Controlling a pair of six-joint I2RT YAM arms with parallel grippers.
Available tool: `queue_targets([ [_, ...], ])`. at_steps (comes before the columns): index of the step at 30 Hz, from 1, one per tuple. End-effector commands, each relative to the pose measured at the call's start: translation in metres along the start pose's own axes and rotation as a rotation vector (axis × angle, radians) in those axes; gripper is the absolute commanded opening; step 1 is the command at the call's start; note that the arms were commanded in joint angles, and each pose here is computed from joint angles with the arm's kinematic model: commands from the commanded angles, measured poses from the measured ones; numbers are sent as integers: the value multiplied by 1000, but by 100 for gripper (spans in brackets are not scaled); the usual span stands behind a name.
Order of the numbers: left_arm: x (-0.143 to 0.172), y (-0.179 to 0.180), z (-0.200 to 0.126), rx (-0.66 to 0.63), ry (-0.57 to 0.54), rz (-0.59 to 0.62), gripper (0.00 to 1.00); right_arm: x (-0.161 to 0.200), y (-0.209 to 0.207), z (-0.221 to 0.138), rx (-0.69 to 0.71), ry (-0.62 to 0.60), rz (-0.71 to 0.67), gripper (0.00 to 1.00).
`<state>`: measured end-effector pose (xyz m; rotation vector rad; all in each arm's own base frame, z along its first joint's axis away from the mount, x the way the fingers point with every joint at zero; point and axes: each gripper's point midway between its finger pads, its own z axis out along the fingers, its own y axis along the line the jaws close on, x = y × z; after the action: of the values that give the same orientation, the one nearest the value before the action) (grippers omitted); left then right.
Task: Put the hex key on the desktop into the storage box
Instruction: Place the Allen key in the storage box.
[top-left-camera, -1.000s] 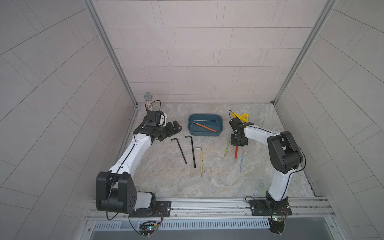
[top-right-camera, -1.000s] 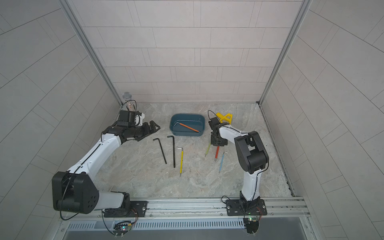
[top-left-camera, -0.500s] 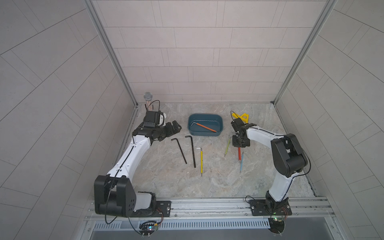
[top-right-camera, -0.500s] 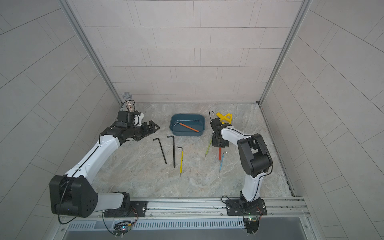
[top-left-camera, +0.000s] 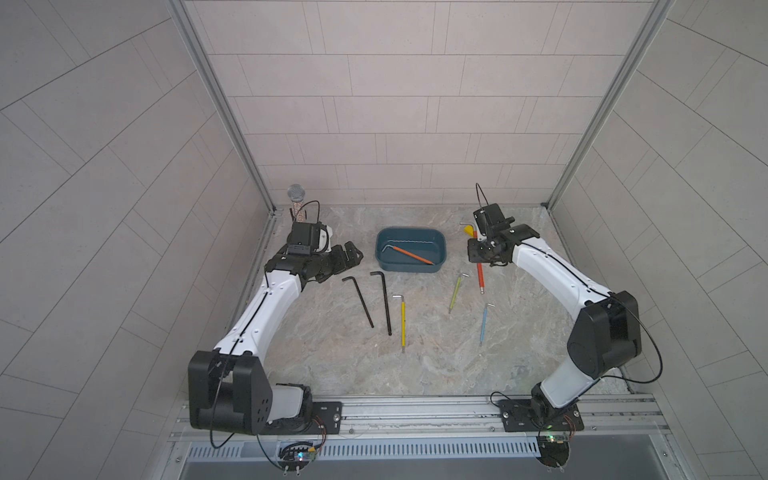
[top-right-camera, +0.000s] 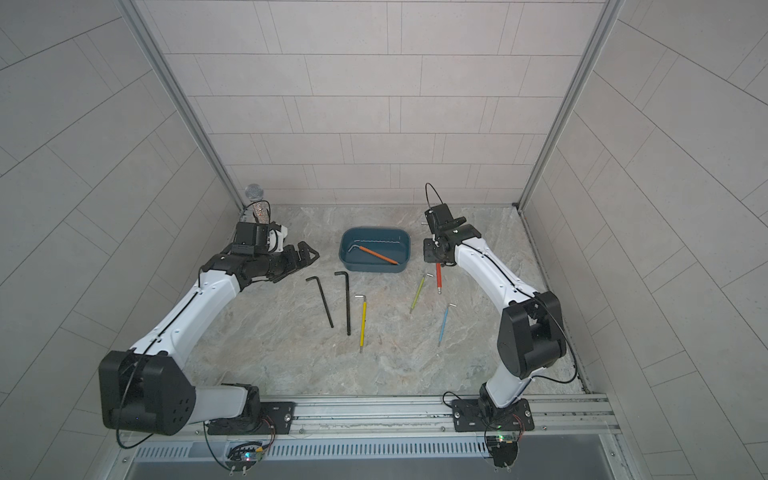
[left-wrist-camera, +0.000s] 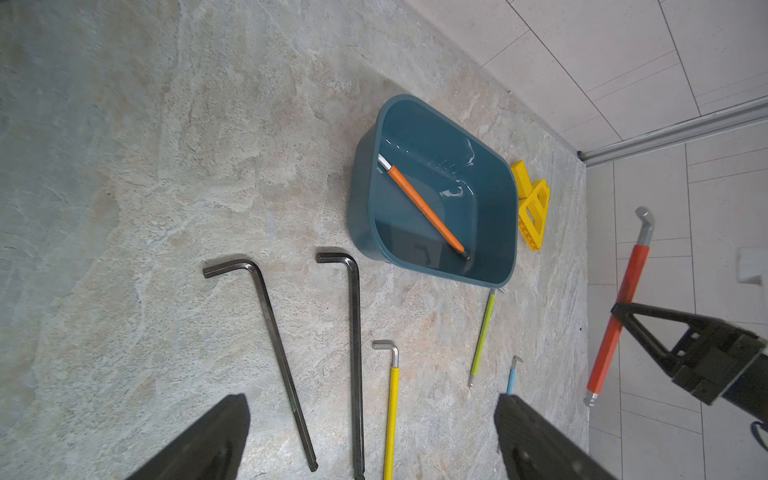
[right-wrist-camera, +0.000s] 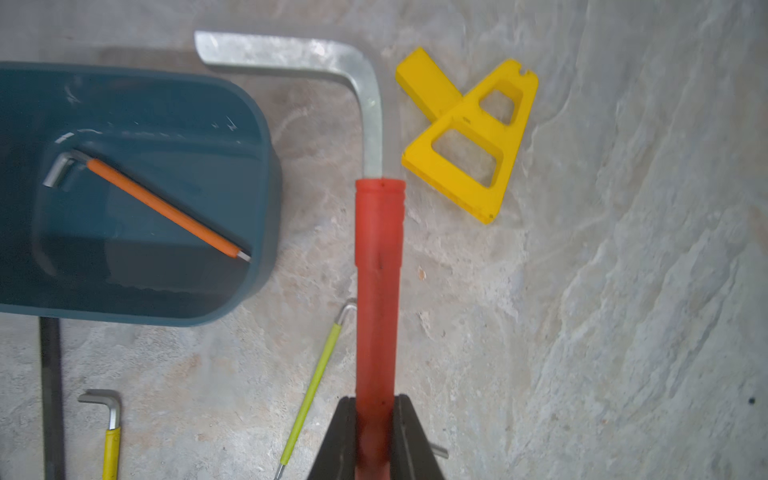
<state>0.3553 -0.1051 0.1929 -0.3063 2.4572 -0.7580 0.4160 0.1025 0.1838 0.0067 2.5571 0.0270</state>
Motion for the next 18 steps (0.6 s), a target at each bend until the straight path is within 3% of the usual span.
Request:
queue_targets([
  [1, 1, -4, -4, 11, -17, 11, 100, -21, 15, 3, -52, -7, -151, 0],
  [8, 1, -2, -4, 7, -20, 14, 100, -60, 44, 28, -113, 1, -299, 0],
  [18, 2, 0, 0, 1, -7, 7, 100, -81, 86, 52, -127, -9, -474, 0],
])
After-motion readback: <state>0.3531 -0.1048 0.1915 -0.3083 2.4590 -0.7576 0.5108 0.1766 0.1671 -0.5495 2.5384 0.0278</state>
